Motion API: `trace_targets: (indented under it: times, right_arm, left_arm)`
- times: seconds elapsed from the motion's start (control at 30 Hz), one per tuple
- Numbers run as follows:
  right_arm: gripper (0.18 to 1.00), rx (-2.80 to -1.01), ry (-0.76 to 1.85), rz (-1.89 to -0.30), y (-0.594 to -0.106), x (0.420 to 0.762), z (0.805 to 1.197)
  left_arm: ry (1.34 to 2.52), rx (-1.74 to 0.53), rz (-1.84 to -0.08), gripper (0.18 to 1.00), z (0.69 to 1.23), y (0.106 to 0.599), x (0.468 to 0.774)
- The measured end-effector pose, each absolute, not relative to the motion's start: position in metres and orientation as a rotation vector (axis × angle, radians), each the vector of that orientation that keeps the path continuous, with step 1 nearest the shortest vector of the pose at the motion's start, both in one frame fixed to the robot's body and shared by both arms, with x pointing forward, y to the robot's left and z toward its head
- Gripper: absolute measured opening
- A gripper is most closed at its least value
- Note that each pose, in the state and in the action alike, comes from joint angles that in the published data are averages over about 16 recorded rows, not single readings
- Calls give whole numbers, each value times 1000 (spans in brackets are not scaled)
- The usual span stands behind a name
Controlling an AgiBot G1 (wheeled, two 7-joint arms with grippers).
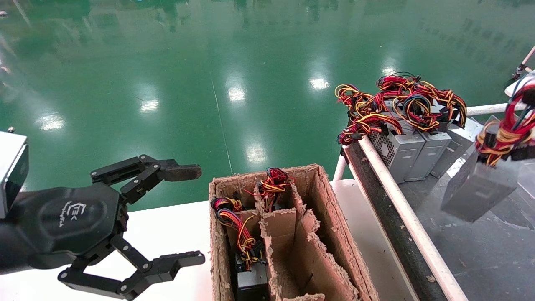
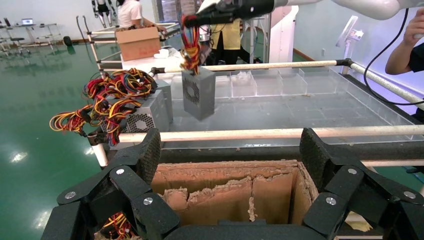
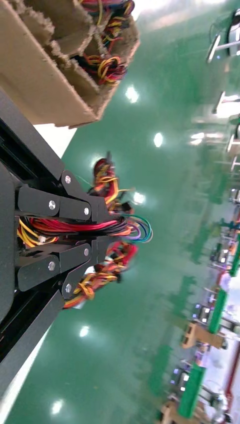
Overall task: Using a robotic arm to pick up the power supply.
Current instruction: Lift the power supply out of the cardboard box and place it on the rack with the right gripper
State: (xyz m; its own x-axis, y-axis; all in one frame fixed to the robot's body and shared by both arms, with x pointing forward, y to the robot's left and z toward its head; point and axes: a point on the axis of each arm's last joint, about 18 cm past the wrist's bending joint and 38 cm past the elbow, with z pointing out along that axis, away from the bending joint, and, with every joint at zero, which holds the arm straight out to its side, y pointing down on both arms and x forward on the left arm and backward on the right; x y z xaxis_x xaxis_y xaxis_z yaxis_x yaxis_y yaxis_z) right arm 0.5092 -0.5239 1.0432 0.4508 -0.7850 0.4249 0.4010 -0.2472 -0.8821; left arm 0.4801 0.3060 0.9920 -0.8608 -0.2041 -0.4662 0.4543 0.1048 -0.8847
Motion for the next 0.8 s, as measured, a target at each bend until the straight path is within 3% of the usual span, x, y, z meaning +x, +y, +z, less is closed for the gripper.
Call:
trace_targets:
  times: [0.8]
  right_arm:
    - [225, -1457, 393, -1071, -485, 584, 1031]
  left_arm:
    - [1909, 243, -1807, 1001, 992, 306, 480]
